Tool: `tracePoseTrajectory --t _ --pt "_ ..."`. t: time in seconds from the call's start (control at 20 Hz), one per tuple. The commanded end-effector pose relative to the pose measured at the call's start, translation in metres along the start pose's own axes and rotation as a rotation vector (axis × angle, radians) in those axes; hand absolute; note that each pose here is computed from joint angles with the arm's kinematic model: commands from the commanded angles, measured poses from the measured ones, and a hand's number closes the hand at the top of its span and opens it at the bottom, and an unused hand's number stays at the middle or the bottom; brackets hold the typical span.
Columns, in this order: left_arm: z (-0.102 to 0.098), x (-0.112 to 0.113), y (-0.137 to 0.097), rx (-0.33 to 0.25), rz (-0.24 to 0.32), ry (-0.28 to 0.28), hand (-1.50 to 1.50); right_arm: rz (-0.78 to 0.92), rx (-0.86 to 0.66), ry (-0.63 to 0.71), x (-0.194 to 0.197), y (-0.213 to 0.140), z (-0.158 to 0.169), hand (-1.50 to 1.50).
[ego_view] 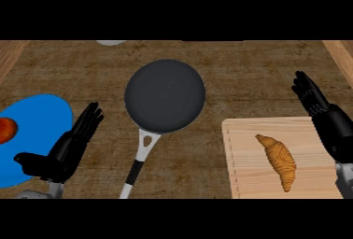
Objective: Pick the croissant from the cutting board and place it in the pan
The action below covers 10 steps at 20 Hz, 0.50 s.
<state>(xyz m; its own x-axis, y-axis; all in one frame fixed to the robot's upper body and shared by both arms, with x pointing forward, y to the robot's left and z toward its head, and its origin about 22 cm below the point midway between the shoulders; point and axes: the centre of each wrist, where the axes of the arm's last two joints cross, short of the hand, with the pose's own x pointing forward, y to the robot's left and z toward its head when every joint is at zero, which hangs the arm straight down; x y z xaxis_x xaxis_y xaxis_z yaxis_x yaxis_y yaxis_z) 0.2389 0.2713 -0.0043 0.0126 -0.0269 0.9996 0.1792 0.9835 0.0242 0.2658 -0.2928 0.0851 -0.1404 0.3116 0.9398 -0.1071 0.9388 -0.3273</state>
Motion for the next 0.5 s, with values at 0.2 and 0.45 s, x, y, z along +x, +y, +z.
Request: tracePoseTrajectory --t 0.2,0.45 --pt "0.0 0.014 0.038 0.216 -0.312 0.095 0.0 -0.089 -0.145 -0.065 0.014 -0.005 -0.032 -1.5" --pt "0.027 -0.009 0.039 0.27 -0.327 0.199 0.0 0.077 -0.59 0.252 -0.026 -0.048 0.024 -1.5"
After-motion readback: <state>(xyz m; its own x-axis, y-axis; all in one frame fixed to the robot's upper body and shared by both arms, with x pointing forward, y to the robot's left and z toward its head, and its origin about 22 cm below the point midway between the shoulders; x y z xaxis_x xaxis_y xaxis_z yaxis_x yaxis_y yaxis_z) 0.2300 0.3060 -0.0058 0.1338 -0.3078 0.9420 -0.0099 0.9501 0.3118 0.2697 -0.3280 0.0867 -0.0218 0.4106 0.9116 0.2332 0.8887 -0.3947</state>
